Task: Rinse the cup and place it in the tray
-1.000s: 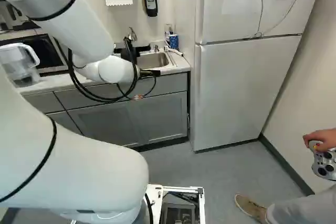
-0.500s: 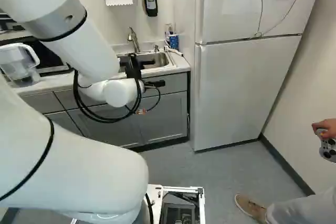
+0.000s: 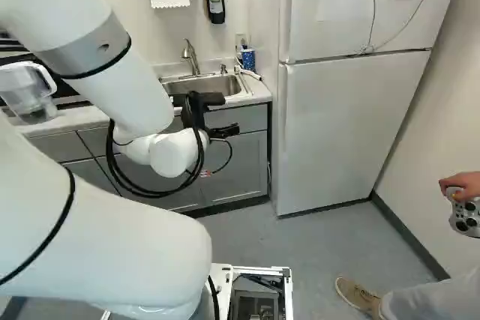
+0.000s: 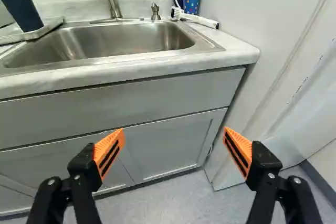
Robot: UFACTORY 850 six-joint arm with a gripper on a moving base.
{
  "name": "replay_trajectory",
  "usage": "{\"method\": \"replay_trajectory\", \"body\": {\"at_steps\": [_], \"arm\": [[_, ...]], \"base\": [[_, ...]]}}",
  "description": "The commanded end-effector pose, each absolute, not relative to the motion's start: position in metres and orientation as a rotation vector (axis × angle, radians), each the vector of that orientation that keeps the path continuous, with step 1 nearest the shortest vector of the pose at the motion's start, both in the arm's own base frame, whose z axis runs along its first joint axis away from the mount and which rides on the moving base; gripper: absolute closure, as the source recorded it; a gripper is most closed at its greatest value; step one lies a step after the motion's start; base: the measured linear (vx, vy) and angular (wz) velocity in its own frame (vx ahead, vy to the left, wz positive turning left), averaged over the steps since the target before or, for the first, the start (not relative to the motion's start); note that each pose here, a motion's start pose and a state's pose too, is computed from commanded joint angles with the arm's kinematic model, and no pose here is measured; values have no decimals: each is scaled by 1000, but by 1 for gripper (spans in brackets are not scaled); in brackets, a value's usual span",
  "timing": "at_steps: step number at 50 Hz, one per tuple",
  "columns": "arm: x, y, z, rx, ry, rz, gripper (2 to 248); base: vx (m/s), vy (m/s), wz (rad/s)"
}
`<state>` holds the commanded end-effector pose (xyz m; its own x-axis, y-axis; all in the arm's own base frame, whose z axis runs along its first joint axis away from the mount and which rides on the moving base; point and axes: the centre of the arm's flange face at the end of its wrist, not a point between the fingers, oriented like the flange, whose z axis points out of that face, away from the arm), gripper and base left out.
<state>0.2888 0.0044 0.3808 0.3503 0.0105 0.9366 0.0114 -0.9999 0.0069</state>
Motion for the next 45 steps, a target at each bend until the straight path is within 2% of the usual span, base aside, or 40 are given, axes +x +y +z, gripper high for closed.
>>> {"method": "replay_trajectory", "body": {"at_steps": [45], "arm": [[270,0,366,-2558,0,-1824,3]], "base": [[0,0,0]]}}
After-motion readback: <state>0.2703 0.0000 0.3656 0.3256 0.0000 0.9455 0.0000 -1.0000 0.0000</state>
